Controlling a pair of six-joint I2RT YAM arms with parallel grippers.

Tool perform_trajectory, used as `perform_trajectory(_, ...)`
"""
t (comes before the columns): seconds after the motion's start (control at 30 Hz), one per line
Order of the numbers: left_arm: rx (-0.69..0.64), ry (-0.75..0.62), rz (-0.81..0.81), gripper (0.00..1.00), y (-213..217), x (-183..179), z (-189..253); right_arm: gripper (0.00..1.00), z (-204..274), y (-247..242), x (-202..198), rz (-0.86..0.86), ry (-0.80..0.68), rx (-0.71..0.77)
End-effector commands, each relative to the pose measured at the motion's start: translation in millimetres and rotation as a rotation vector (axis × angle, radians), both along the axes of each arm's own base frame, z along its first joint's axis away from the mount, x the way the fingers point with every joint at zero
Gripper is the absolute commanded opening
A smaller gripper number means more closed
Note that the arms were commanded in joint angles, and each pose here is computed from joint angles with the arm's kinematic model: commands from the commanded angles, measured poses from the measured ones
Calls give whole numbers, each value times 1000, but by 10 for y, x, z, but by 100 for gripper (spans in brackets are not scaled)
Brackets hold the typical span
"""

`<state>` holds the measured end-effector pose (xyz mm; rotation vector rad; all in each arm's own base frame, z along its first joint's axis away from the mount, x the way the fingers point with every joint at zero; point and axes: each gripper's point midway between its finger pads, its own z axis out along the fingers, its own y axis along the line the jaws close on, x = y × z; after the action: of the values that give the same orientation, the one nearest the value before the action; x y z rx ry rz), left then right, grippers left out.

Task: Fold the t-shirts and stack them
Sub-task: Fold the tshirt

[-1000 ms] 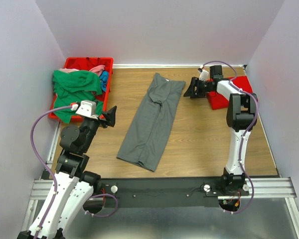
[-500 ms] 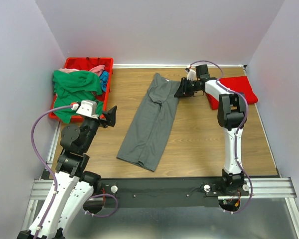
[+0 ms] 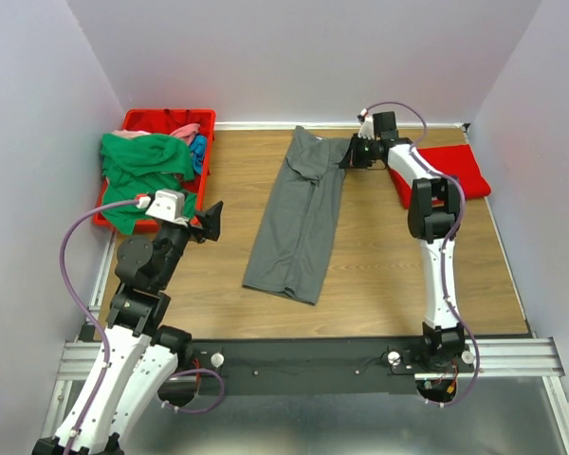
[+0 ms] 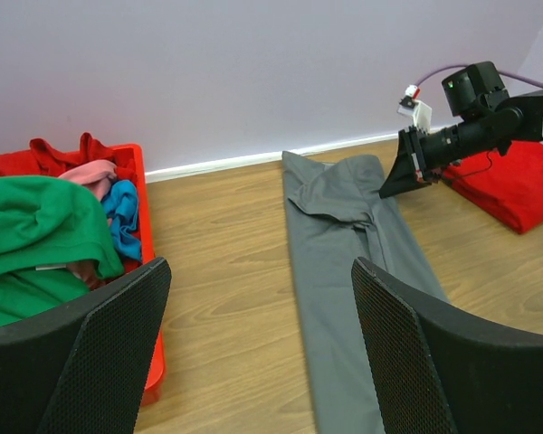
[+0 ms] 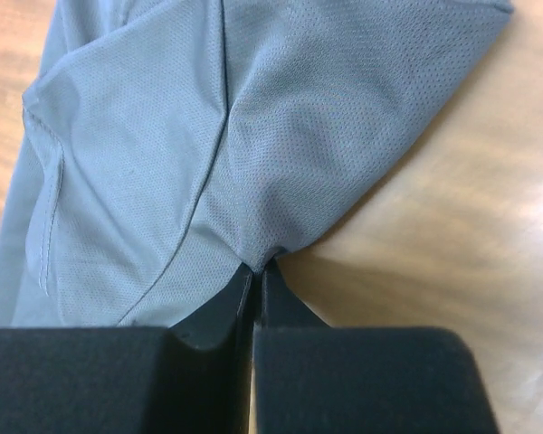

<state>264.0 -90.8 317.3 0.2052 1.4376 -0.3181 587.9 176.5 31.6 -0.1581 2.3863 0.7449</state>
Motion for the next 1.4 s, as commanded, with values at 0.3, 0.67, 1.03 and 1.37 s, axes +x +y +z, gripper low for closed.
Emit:
perform_trajectory(0.3, -11, -21, -151, 98, -275, -6, -42, 66, 428, -373, 89, 67, -182, -217)
perform_trajectory(0.67, -89, 472, -378, 79, -851, 260, -770, 100, 1615, -63, -1897, 588, -443, -150)
perform_trajectory(1.03, -495, 953, -167, 79, -1070, -554, -1786, 96, 1221, 264, -3502, 961, -558, -103)
perform_trajectory(1.37, -777, 1169, 120, 79, -1050, -673, -2266, 86, 504, 511, -3736, 1154, -518, -421)
